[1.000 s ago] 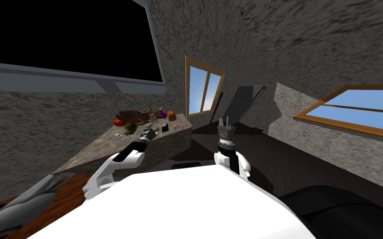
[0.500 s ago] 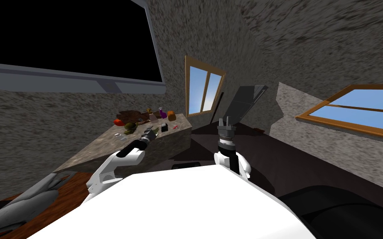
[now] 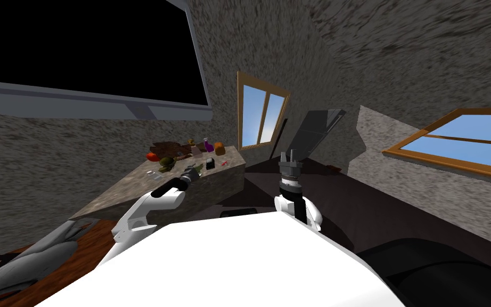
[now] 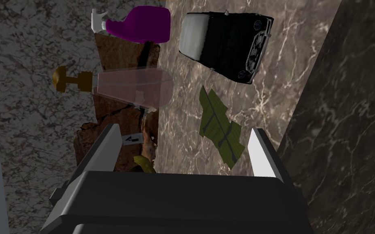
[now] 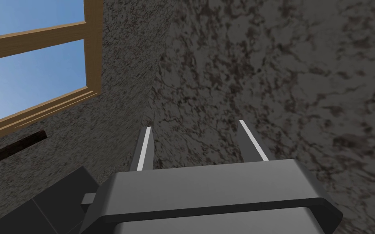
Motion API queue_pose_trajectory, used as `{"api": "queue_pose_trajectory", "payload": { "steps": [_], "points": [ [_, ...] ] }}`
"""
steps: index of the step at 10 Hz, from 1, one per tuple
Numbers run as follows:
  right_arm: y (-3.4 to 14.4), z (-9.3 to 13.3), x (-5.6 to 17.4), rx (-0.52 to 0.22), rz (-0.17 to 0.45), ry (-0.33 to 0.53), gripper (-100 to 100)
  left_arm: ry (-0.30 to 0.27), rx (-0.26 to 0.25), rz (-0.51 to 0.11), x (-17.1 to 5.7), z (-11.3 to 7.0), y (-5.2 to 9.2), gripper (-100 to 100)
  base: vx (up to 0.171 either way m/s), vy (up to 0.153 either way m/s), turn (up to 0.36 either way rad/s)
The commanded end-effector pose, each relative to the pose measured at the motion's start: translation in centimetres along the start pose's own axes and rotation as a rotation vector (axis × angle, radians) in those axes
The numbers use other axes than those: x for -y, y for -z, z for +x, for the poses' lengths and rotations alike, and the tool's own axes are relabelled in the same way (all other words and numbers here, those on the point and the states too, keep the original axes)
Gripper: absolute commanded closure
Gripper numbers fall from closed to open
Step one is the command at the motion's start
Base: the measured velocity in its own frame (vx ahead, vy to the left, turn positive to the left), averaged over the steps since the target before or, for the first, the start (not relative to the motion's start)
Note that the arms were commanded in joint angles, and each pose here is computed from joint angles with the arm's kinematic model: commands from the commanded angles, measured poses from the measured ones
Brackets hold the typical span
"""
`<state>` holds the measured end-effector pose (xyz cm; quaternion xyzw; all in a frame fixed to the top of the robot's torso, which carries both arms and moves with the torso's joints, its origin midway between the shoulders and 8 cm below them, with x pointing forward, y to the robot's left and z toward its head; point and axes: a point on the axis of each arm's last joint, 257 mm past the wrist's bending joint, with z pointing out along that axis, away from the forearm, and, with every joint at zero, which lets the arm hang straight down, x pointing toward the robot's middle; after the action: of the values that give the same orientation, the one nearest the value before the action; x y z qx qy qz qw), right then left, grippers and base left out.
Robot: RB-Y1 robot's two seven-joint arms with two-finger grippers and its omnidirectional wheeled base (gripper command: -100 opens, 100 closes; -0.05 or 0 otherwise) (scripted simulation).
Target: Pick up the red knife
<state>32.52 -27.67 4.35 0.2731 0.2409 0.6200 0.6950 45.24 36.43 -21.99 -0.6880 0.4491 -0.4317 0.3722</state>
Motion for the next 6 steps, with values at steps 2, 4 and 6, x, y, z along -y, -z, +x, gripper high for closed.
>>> {"api": "queue_pose_trajectory", "payload": {
  "steps": [2, 4, 6],
  "points": [
    [0.0, 0.0, 0.0, 0.0, 0.0, 0.0, 0, 0.024, 0.035, -0.055, -1.2, -0.9, -0.2, -100, 0.006, -0.038, 0.014],
    [0.0, 0.0, 0.0, 0.0, 0.0, 0.0, 0, 0.067, 0.067, -0.103, -1.9, -2.0, -0.7, -100, 0.016, -0.046, 0.028],
    [0.0, 0.0, 0.0, 0.0, 0.0, 0.0, 0, 0.109, 0.097, -0.144, -2.5, -2.9, -1.2, -100, 0.002, -0.034, 0.016]
  ]
}}
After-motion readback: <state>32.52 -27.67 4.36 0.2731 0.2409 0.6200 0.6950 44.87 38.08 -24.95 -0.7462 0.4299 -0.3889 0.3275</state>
